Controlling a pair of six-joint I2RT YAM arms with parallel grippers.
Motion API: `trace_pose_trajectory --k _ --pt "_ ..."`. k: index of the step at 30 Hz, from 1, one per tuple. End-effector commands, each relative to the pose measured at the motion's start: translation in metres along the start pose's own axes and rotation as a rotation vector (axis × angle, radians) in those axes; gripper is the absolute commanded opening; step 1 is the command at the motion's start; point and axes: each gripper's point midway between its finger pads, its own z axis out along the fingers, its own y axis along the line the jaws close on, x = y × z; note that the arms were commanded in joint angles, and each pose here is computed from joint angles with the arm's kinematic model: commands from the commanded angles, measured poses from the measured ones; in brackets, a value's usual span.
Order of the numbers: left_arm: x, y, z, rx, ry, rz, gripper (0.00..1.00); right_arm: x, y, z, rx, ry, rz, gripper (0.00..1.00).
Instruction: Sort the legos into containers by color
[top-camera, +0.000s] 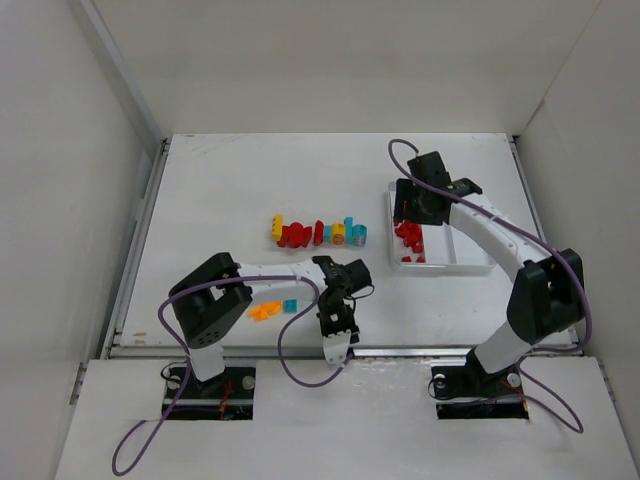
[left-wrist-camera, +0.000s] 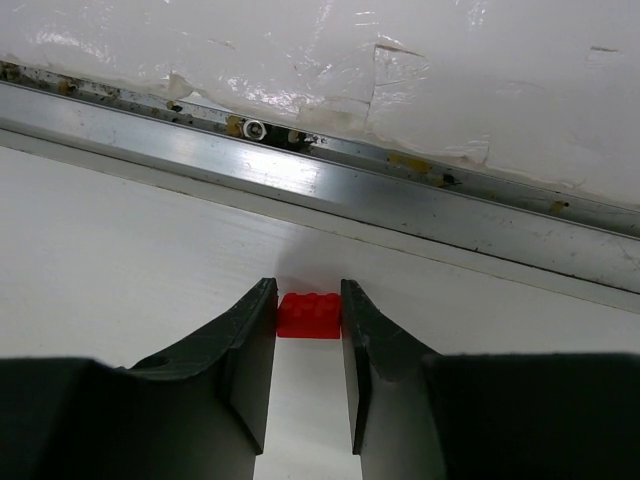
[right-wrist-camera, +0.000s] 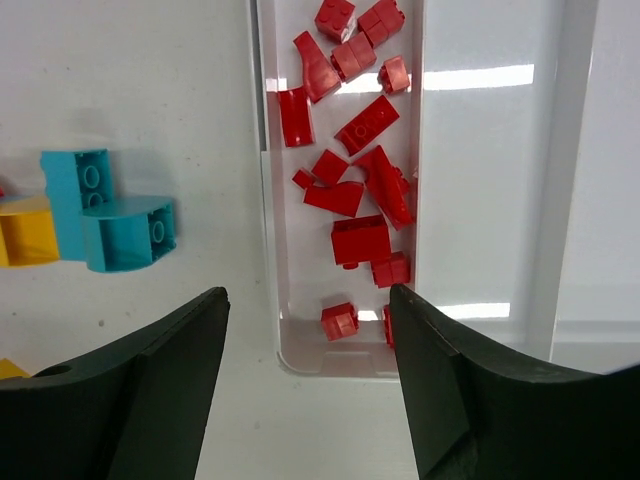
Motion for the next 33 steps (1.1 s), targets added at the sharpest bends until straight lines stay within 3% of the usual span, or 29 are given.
trace_pose_trajectory --k 1,6,11,17,20,26,28,32,33 --pt "0.007 -0.009 0.005 0.055 0.024 -0.018 0.02 -0.013 0.008 -0.014 -0.043 -0.063 -0.004 0.71" --pt "0.008 0.001 0.0 0.021 0.036 -0.068 0.0 -0.027 0.01 -0.031 -0.061 -0.107 -0.013 0.71" --pt "0.002 0.039 -0.019 -0.105 -0.019 -0.229 0.0 -0.055 0.006 -0.064 -0.076 -0.211 0.017 0.71" --pt "0.003 0.133 -0.083 -0.385 -0.132 -0.329 0.0 -0.09 -0.008 -0.111 -0.095 -0.359 0.077 0.71" --pt "0.014 0.172 -0.107 -0.502 -0.142 -0.304 0.0 -0.091 -0.011 -0.119 -0.115 -0.393 0.098 0.71" --pt "0.055 0.249 -0.139 -0.775 -0.214 -0.388 0.0 -0.085 -0.024 -0.128 -0.075 -0.393 0.117 0.71" --pt "0.071 0.258 -0.147 -0.834 -0.248 -0.46 0.0 -0.079 -0.026 -0.127 -0.066 -0.371 0.112 0.71" --pt "0.084 0.272 -0.14 -0.863 -0.235 -0.409 0.0 -0.076 -0.026 -0.127 -0.061 -0.347 0.077 0.71" --pt "0.09 0.273 -0.136 -0.865 -0.23 -0.427 0.05 -0.072 -0.027 -0.123 -0.052 -0.324 0.073 0.71"
